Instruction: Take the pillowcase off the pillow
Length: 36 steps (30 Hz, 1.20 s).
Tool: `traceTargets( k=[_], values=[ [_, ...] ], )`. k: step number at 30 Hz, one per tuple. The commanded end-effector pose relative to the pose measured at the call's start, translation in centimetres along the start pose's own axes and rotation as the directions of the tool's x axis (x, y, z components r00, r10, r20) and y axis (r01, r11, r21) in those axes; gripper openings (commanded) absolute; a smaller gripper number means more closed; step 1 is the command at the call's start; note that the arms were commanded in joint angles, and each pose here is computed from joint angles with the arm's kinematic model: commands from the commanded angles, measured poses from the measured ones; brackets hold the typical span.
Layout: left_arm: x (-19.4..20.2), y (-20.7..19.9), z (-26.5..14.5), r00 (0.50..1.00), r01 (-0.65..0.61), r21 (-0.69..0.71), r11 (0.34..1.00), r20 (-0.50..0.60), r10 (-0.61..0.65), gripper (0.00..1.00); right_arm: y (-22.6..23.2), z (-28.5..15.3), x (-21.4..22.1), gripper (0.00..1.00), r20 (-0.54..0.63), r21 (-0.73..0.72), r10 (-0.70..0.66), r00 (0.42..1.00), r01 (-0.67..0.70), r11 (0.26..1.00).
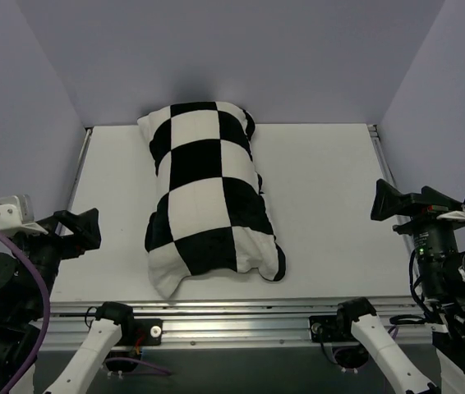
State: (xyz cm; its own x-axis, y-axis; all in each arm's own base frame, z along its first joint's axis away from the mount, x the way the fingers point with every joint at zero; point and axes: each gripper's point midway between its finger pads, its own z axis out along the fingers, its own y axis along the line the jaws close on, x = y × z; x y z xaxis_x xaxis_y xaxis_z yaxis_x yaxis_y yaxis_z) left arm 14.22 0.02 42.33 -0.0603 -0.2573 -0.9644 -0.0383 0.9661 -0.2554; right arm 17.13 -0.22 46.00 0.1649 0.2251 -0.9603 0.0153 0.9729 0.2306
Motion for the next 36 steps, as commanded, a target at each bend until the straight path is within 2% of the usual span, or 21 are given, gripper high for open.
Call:
traceTargets(
  k=[1, 8, 14, 16, 18, 19, 21, 22, 23, 25, 26, 28, 30, 31, 36],
  values=[
    [1.4, -0.7, 1.4, 0.997, -0.024, 0.023, 0.999, -0.071, 0.025, 0.94, 1.5, 1.6, 0.6, 1.0, -0.017, -0.055, 0.019, 1.0, -0.02, 0.998],
    [4.4, -1.8, 3.3, 0.982, -0.023, 0.066, 0.998, -0.185, 0.035, 0.94, 4.6, 4.1, 5.2, 1.0, -0.174, -0.166, 0.043, 0.984, -0.073, 0.983],
    [8.0, -2.8, 5.8, 0.952, 0.012, 0.091, 0.996, -0.305, 0.017, 0.94, 7.4, 6.9, 12.3, 1.0, -0.399, -0.243, 0.037, 0.916, -0.144, 0.959],
    [10.0, -3.3, 6.8, 0.932, 0.032, 0.098, 0.995, -0.362, 0.006, 0.94, 8.5, 7.7, 14.7, 1.0, -0.46, -0.269, 0.045, 0.887, -0.187, 0.945],
    [11.7, -3.8, 7.7, 0.915, 0.053, 0.119, 0.992, -0.402, -0.001, 0.94, 9.9, 7.9, 18.3, 1.0, -0.553, -0.308, 0.046, 0.832, -0.256, 0.916],
    [12.3, -3.9, 8.3, 0.908, 0.065, 0.108, 0.992, -0.419, -0.014, 0.94, 10.8, 8.5, 18.8, 1.0, -0.562, -0.324, 0.077, 0.824, -0.304, 0.896],
    [13.2, -4.8, 9.2, 0.9, 0.1, 0.139, 0.985, -0.435, -0.03, 0.94, 12.3, 8.3, 22.1, 1.0, -0.651, -0.349, 0.075, 0.755, -0.386, 0.854],
    [14.7, -5.2, 9.7, 0.877, 0.126, 0.145, 0.981, -0.479, -0.042, 0.94, 13.1, 8.9, 22.4, 1.0, -0.65, -0.367, 0.086, 0.755, -0.412, 0.834],
    [14.9, -5.7, 10.3, 0.878, 0.141, 0.16, 0.977, -0.475, -0.049, 0.94, 13.6, 8.7, 24.5, 1.0, -0.701, -0.344, 0.091, 0.707, -0.447, 0.826],
    [17.2, -6.2, 11.1, 0.844, 0.181, 0.16, 0.97, -0.533, -0.07, 0.94, 15.0, 9.5, 24.9, 1.0, -0.686, -0.38, 0.097, 0.721, -0.469, 0.797],
    [17.3, -6.6, 11.8, 0.846, 0.197, 0.171, 0.965, -0.528, -0.079, 0.94, 16.0, 9.4, 26.2, 1.0, -0.714, -0.374, 0.092, 0.695, -0.489, 0.788],
    [18.9, -6.8, 12.8, 0.819, 0.225, 0.141, 0.964, -0.563, -0.109, 0.94, 17.4, 9.9, 27.1, 1.0, -0.711, -0.397, 0.087, 0.697, -0.502, 0.768],
    [20.2, -6.9, 13.7, 0.807, 0.239, 0.132, 0.962, -0.578, -0.121, 0.94, 19.0, 9.8, 29.4, 1.0, -0.744, -0.402, 0.057, 0.666, -0.514, 0.757],
    [21.2, -6.8, 14.3, 0.788, 0.25, 0.105, 0.963, -0.599, -0.139, 0.94, 19.5, 10.3, 29.8, 1.0, -0.733, -0.41, 0.058, 0.678, -0.508, 0.758],
    [24.8, -6.9, 16.1, 0.743, 0.273, 0.058, 0.96, -0.646, -0.173, 0.94, 21.5, 10.3, 35.2, 1.0, -0.783, -0.387, 0.03, 0.621, -0.525, 0.757]
  ],
)
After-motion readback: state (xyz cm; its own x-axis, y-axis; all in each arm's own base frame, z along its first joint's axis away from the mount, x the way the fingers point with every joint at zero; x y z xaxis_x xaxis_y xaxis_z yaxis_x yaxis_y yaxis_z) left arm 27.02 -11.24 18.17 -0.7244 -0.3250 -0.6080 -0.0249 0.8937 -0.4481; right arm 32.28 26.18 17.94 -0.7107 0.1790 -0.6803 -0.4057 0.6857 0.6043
